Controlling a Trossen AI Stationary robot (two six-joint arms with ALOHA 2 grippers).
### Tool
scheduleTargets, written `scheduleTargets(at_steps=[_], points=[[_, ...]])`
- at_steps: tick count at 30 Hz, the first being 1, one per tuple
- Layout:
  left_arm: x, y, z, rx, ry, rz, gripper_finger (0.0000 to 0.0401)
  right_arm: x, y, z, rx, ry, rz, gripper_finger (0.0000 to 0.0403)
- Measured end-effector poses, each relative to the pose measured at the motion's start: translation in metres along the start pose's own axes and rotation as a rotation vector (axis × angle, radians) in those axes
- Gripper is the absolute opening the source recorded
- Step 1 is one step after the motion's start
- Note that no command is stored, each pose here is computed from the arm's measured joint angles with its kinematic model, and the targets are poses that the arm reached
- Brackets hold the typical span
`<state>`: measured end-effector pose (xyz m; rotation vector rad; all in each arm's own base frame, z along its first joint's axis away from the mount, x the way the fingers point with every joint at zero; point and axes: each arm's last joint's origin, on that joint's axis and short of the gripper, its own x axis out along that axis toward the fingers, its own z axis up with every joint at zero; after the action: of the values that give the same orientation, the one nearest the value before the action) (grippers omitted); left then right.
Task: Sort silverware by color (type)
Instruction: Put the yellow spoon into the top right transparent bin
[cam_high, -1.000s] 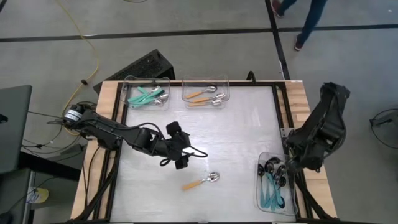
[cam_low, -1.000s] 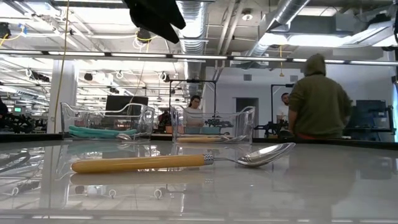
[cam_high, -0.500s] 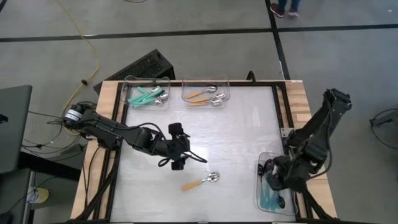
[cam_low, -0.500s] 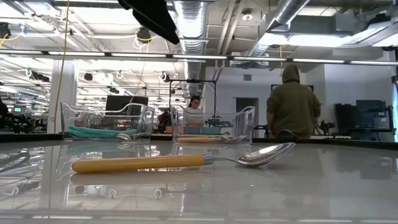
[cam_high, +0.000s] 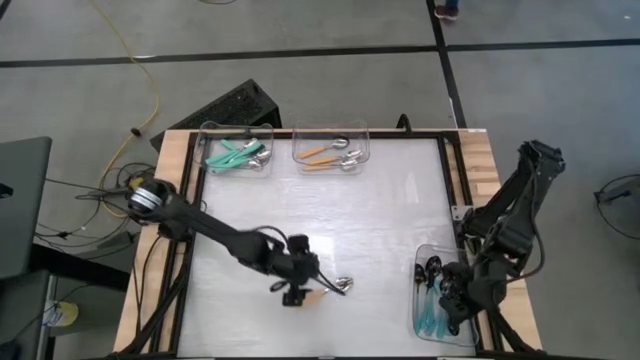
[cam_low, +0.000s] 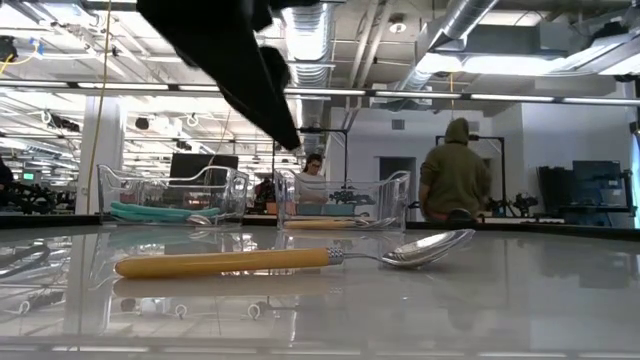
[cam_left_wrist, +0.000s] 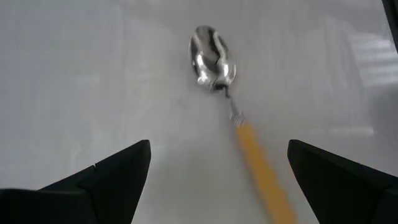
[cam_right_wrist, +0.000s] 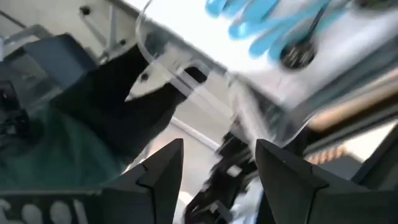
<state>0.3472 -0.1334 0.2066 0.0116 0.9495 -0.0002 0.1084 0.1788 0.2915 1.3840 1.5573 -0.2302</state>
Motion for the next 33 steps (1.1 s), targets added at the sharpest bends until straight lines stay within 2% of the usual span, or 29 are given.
scheduleTargets(at_steps=[7, 12, 17, 21, 24, 26, 33], points=[[0.045, -0.021, -0.005, -0.113, -0.095, 0.043, 0.0364, -0.003, -0.014, 0.008, -0.162, -0.138, -0.099, 0.0222], [0.069, -0.035, -0.020, -0.220, -0.104, 0.105, 0.0364, -0.004, -0.017, 0.010, -0.301, -0.148, -0.147, 0.0222], [0.083, -0.048, -0.033, -0.289, -0.136, 0.173, 0.0364, -0.008, -0.021, 0.010, -0.397, -0.128, -0.176, 0.0222], [0.086, -0.059, -0.042, -0.288, -0.156, 0.210, 0.0343, -0.013, -0.026, 0.013, -0.403, -0.141, -0.217, 0.0222], [0.083, -0.066, -0.045, -0.253, -0.175, 0.238, 0.0296, -0.017, -0.032, 0.015, -0.393, -0.155, -0.255, 0.0222], [0.082, -0.069, -0.047, -0.225, -0.176, 0.240, 0.0250, -0.019, -0.034, 0.016, -0.387, -0.163, -0.277, 0.0222], [0.082, -0.071, -0.047, -0.175, -0.134, 0.173, 0.0049, -0.028, -0.035, 0.022, -0.316, -0.183, -0.255, 0.0222]])
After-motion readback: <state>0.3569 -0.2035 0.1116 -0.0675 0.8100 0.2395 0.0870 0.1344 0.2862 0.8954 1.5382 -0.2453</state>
